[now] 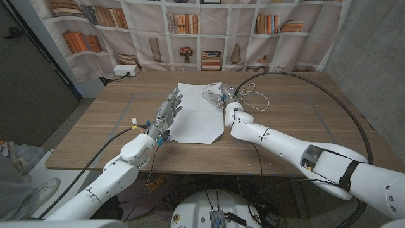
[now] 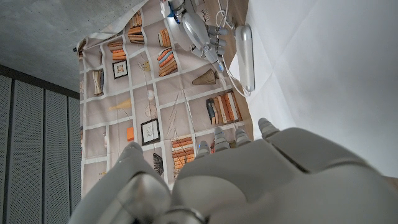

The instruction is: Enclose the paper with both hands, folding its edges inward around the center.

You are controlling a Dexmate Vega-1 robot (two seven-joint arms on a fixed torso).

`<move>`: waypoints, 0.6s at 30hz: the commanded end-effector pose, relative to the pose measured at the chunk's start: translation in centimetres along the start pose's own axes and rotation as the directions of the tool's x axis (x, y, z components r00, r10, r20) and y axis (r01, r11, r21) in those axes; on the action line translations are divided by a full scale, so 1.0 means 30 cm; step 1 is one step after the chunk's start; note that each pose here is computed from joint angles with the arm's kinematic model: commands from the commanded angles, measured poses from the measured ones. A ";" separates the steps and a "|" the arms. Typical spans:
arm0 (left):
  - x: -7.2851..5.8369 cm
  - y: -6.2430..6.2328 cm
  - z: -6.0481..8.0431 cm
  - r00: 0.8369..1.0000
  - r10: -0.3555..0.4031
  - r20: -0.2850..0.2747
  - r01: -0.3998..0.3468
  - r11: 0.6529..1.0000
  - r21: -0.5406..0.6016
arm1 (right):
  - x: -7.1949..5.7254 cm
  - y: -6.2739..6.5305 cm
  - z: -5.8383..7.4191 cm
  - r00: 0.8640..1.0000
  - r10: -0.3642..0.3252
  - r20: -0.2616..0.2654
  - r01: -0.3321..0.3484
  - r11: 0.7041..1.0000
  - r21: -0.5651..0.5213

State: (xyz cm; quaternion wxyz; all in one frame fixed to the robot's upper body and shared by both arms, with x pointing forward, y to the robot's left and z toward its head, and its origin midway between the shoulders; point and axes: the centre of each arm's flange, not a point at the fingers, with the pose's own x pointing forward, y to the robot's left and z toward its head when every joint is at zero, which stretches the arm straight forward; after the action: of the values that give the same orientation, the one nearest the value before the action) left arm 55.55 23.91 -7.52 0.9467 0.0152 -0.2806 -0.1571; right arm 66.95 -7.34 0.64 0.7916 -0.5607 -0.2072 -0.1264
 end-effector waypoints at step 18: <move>-0.031 0.073 0.045 0.999 -0.015 -0.049 0.020 0.996 0.091 | -0.081 -0.128 -0.131 0.996 -0.094 -0.006 0.094 0.989 0.110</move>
State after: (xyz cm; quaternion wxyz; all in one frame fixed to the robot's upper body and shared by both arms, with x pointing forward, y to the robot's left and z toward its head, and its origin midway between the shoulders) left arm 55.68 24.80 -6.64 0.9463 0.0486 -0.2750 -0.1626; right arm 64.76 -10.53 1.18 0.8035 -0.5266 -0.2321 -0.1523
